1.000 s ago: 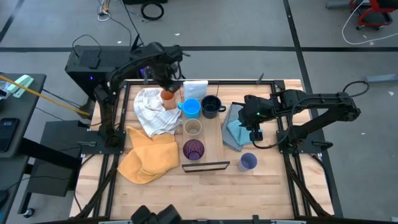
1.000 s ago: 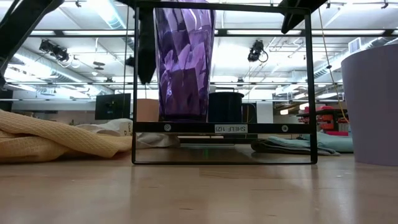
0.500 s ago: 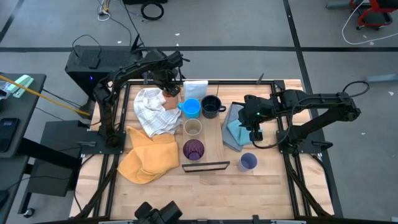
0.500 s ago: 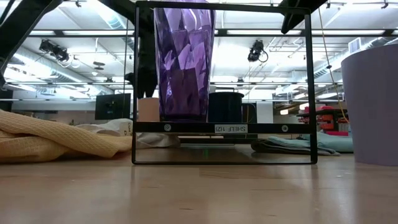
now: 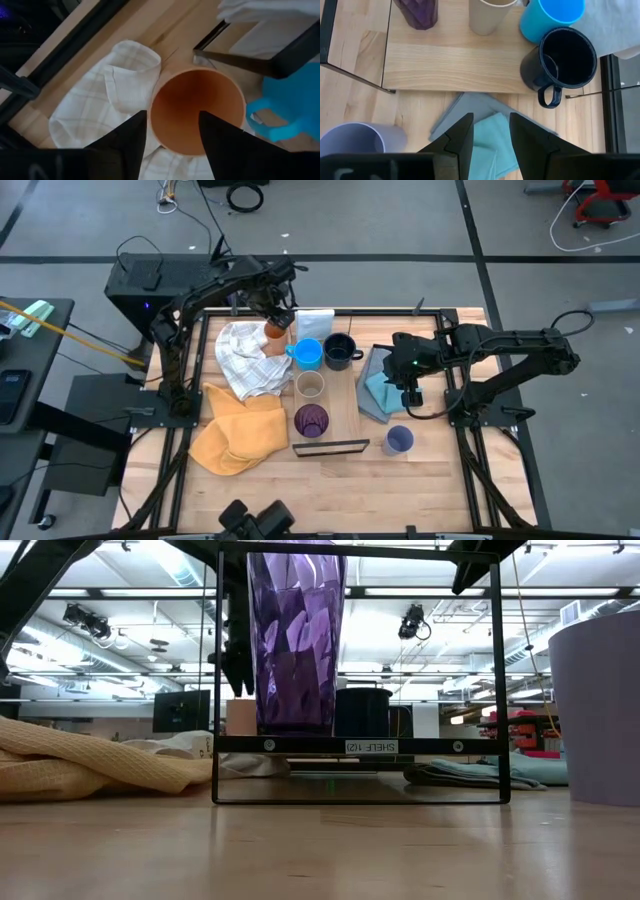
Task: Stack small to large cups/mugs on shelf
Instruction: Put the orange cup on the shelf
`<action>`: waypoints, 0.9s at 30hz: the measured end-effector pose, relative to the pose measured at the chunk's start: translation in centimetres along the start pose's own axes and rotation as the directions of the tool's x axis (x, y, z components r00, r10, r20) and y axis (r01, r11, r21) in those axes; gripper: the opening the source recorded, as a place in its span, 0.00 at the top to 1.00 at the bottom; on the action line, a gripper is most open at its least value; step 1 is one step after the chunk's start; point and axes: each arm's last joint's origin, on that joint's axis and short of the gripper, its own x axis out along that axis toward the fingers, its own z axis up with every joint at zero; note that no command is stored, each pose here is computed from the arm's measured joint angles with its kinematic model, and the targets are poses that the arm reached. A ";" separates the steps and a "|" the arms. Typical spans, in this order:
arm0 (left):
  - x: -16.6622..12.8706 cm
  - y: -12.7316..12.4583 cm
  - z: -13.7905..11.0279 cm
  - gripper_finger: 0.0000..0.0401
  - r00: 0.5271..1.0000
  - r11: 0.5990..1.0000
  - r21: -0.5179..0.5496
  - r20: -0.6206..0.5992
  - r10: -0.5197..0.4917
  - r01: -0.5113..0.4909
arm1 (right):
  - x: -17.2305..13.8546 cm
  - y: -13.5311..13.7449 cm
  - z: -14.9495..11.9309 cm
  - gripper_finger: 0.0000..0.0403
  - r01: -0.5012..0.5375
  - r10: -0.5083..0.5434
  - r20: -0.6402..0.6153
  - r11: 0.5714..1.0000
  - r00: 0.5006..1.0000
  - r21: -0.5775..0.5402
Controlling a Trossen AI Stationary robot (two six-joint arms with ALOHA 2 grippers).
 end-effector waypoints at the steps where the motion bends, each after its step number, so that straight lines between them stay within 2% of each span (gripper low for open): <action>1: 0.0 0.1 0.0 0.54 1.000 1.000 -0.003 0.003 0.000 0.000 | 0.0 0.0 0.0 0.67 0.000 0.000 0.000 1.000 1.000 -0.004; 10: 0.3 0.8 0.2 0.54 1.000 1.000 -0.002 0.008 0.005 -0.005 | 0.0 0.0 0.0 0.67 0.000 0.000 0.000 1.000 1.000 -0.012; 18: 0.4 0.4 0.7 0.56 0.998 1.000 -0.022 0.065 -0.014 0.016 | 0.0 0.0 0.1 0.67 0.001 -0.001 0.010 1.000 1.000 -0.010; 27: 0.4 0.4 0.7 0.57 0.998 1.000 -0.020 0.063 -0.015 0.016 | 0.0 0.0 0.4 0.67 0.004 -0.004 0.041 1.000 0.999 -0.006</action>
